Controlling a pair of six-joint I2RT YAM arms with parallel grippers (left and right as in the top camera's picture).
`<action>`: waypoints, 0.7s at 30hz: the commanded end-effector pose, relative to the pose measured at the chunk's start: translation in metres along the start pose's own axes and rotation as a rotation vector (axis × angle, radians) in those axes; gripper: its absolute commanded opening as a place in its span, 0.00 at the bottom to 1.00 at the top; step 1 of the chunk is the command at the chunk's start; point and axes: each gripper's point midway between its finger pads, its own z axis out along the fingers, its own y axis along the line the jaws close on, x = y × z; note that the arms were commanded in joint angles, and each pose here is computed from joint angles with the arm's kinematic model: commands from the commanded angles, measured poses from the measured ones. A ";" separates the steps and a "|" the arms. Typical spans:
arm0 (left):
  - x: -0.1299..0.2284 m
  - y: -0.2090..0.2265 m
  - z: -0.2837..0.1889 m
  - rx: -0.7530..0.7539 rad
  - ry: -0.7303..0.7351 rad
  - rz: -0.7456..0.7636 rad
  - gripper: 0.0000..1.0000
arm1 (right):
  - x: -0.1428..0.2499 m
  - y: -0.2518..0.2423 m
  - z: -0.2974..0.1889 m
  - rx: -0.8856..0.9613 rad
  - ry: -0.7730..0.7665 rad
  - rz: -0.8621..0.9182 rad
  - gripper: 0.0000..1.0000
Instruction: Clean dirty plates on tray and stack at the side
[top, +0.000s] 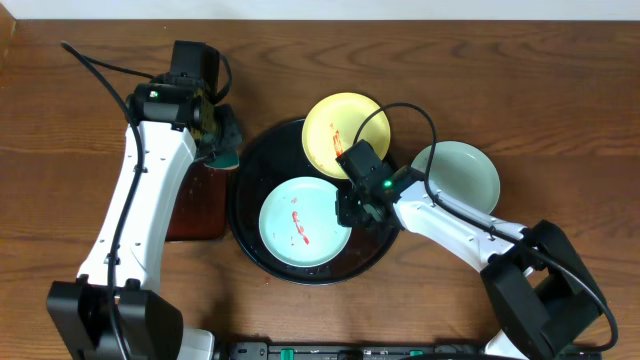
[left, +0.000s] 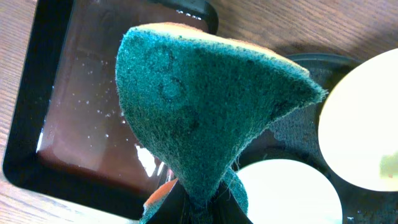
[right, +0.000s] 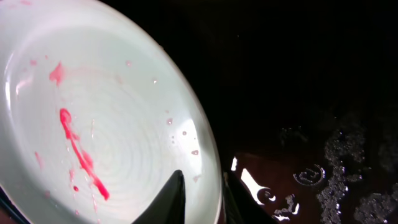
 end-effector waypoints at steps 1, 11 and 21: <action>0.008 -0.004 0.004 0.030 0.044 -0.001 0.08 | -0.015 -0.001 -0.009 -0.020 -0.012 -0.036 0.22; 0.030 -0.017 0.026 0.086 0.176 -0.069 0.08 | -0.011 0.002 0.016 -0.106 0.091 -0.131 0.31; 0.043 -0.019 0.037 0.050 0.244 -0.098 0.07 | -0.025 0.008 0.026 -0.106 0.102 -0.129 0.07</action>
